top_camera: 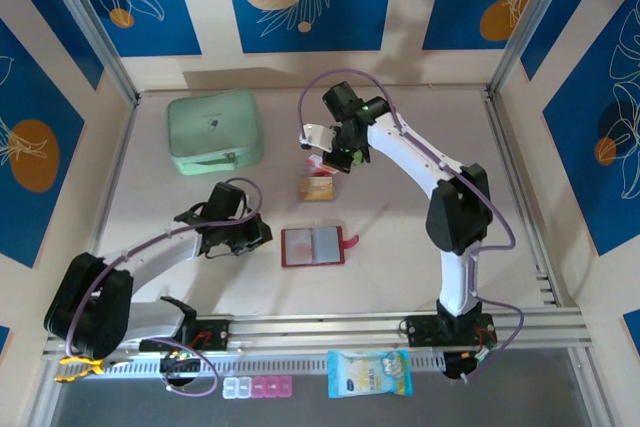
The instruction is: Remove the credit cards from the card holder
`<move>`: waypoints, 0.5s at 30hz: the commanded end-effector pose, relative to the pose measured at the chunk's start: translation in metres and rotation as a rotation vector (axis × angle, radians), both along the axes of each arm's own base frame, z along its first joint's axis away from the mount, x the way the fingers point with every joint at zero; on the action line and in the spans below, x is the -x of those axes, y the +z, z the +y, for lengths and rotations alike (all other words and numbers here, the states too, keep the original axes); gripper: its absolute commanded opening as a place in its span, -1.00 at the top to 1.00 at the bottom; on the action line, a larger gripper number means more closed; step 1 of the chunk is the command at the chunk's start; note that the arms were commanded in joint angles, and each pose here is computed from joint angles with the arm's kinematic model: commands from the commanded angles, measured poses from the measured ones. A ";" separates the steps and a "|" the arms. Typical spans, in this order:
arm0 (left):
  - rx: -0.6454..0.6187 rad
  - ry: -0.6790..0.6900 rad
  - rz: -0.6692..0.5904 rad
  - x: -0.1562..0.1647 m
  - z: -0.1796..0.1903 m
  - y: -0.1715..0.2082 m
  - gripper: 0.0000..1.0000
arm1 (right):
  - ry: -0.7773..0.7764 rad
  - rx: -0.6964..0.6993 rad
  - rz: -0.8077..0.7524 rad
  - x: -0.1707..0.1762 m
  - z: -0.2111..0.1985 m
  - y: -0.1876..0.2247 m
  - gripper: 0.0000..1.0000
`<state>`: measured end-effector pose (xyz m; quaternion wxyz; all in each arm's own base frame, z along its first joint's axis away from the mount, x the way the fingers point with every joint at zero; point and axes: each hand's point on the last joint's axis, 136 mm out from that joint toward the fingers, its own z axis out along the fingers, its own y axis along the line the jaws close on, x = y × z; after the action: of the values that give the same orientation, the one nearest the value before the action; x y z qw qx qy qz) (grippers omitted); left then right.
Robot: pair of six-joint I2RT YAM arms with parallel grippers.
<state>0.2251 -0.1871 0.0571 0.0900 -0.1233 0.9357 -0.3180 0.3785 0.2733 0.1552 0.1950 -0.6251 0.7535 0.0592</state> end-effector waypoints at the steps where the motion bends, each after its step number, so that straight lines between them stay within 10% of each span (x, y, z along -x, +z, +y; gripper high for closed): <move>1: -0.011 -0.002 0.007 0.005 0.009 -0.002 0.77 | 0.082 0.050 0.032 0.003 -0.002 -0.006 1.00; 15: 0.002 0.025 0.018 0.004 0.019 -0.005 0.77 | 0.113 0.060 0.042 -0.018 0.013 -0.029 0.96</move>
<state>0.2254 -0.1703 0.0517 0.0918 -0.1425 0.9353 -0.3106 0.3978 0.2835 0.1288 0.1640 -0.6619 0.7297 0.0508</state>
